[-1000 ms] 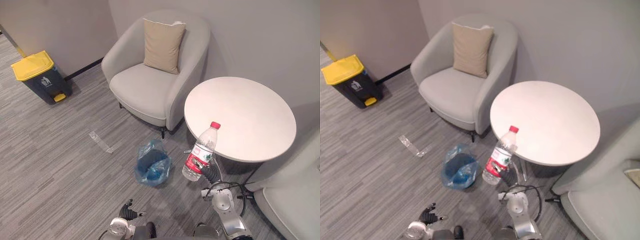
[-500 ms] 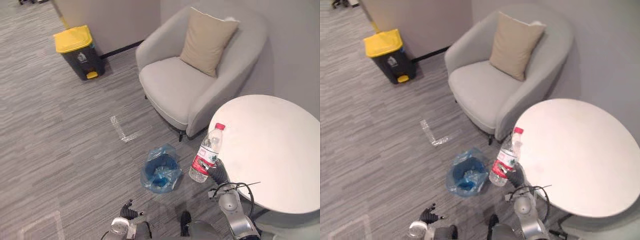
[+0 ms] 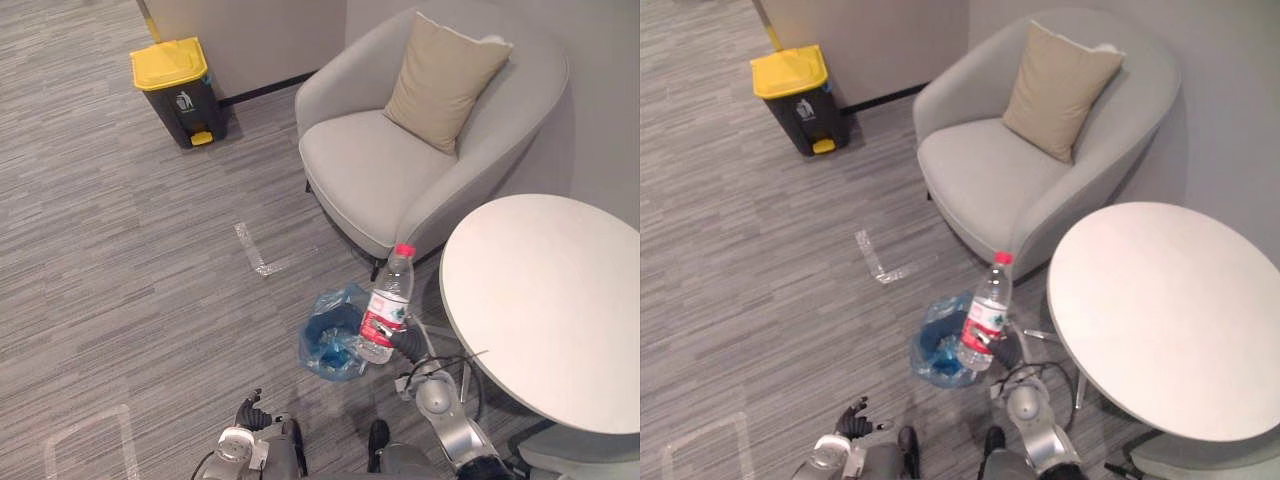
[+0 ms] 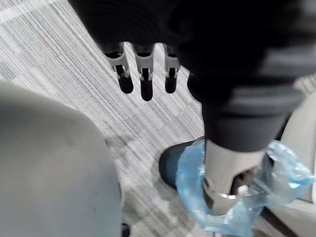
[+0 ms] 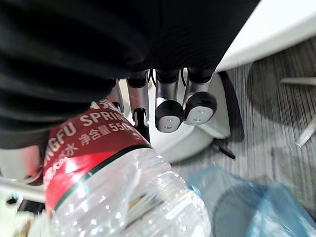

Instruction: Gather rubbish on tea table into small bin, then transfer packed bag to large trash can.

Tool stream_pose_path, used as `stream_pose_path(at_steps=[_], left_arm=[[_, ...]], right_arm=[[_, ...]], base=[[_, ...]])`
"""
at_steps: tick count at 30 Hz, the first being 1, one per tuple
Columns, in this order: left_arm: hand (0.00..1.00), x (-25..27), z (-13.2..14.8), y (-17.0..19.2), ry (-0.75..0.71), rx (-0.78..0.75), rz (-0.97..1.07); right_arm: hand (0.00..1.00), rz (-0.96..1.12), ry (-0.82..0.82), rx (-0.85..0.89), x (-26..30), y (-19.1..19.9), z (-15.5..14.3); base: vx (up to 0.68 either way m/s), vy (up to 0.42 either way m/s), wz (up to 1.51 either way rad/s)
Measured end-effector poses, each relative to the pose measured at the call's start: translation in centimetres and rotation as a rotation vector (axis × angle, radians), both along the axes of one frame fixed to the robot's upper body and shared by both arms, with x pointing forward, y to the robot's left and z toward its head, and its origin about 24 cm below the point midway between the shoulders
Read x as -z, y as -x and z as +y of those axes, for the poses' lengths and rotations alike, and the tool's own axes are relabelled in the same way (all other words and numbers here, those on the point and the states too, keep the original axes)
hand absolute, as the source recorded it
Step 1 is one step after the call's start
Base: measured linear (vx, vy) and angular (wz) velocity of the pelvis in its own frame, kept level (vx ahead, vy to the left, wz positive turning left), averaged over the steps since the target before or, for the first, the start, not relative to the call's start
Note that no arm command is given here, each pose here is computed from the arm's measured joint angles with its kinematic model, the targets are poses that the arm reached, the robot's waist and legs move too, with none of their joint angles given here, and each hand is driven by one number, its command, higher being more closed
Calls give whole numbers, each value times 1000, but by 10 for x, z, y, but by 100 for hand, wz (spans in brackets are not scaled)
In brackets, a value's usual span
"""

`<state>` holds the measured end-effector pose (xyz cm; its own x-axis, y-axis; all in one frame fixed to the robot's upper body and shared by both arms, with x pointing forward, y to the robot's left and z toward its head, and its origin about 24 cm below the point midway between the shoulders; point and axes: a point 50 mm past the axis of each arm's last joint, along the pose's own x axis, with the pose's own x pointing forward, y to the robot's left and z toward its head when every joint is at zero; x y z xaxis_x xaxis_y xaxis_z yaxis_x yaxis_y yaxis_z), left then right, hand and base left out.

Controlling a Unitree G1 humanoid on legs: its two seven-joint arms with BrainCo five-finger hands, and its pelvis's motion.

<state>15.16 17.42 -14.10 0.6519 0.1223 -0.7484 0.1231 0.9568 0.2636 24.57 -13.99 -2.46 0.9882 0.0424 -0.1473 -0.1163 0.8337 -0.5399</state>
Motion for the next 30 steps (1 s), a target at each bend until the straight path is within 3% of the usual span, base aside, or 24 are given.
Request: stream_pose_path(at_steps=[6,13,18,20,24,25,26,30], left_arm=[[0,-22,9,-44,-4,-65,-137],[0,-56,18,-93,21,-173,-321],[0,-89,6,-126,96,-225,-476],[0,-124,-6,-141,167,-211,-650],[0,-166,-1,-126,230,-215,-899],[0,-157,15,-88,247,-277,-896],[0,-157,13,-86,261,-268,-895],[0,-166,3,-87,305,-261,-935]], right_arm=[[100,-117,163,-71,-34,-53,-2],[100,-347,280,3,-110,-107,-18],[100,-528,285,44,-167,-126,-17],[100,-621,282,53,-195,-128,-18],[100,-691,252,98,-219,-125,-35],[100,-741,254,178,-238,-123,-60],[0,-741,253,180,-239,-123,-60],[0,-738,248,177,-237,-124,-59]], base=[[-206,-19,10],[-112,5,8],[-37,33,15],[-16,31,28],[26,12,49],[134,7,78],[130,5,67],[36,1,11]])
